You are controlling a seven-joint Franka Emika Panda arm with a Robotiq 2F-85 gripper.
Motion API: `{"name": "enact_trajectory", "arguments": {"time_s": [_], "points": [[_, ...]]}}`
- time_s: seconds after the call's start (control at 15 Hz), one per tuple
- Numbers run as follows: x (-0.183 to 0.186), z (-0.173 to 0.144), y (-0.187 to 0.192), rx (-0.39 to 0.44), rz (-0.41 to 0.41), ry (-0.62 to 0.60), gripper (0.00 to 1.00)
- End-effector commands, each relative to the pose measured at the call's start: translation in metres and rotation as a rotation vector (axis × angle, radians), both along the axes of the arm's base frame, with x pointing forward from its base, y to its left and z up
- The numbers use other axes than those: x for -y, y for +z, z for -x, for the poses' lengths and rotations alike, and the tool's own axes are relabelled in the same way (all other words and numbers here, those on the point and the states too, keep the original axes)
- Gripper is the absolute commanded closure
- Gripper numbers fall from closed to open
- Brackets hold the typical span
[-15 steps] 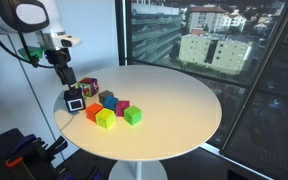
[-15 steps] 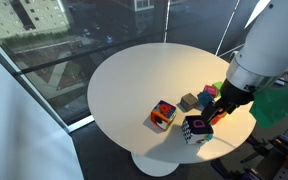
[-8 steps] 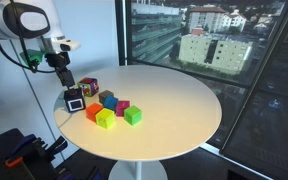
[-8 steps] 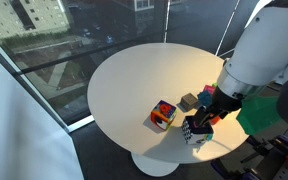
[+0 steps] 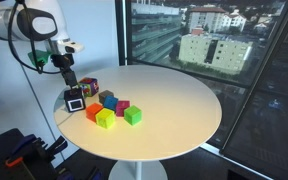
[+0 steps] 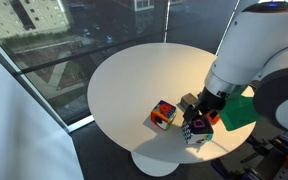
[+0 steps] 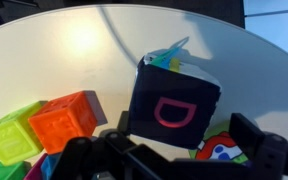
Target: Put the white and black block on the purple block
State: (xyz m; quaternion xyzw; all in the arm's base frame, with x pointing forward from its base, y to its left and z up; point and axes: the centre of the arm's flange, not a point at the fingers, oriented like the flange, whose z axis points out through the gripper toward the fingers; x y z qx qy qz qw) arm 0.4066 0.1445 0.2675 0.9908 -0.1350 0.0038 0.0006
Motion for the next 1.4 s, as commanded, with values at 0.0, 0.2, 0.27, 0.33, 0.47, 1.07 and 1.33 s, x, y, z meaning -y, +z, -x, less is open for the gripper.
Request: {"name": "enact_trajectory", "arguments": {"time_s": [0.0,0.2,0.27,0.33,0.47,1.07,1.33], "points": [[-0.013,-0.015,-0.009,0.006,0.002,-0.027,0.0],[-0.019,-0.018,-0.016,0.002,0.009,-0.037,0.0],[-0.021,-0.018,-0.019,0.001,0.013,-0.038,0.0],[-0.022,-0.018,-0.021,-0.001,0.015,-0.04,0.0],[-0.022,-0.018,-0.023,-0.001,0.025,-0.041,0.0],[-0.016,-0.019,-0.023,0.007,0.088,-0.035,0.0],[-0.013,-0.018,-0.025,0.011,0.122,-0.021,0.0]]}}
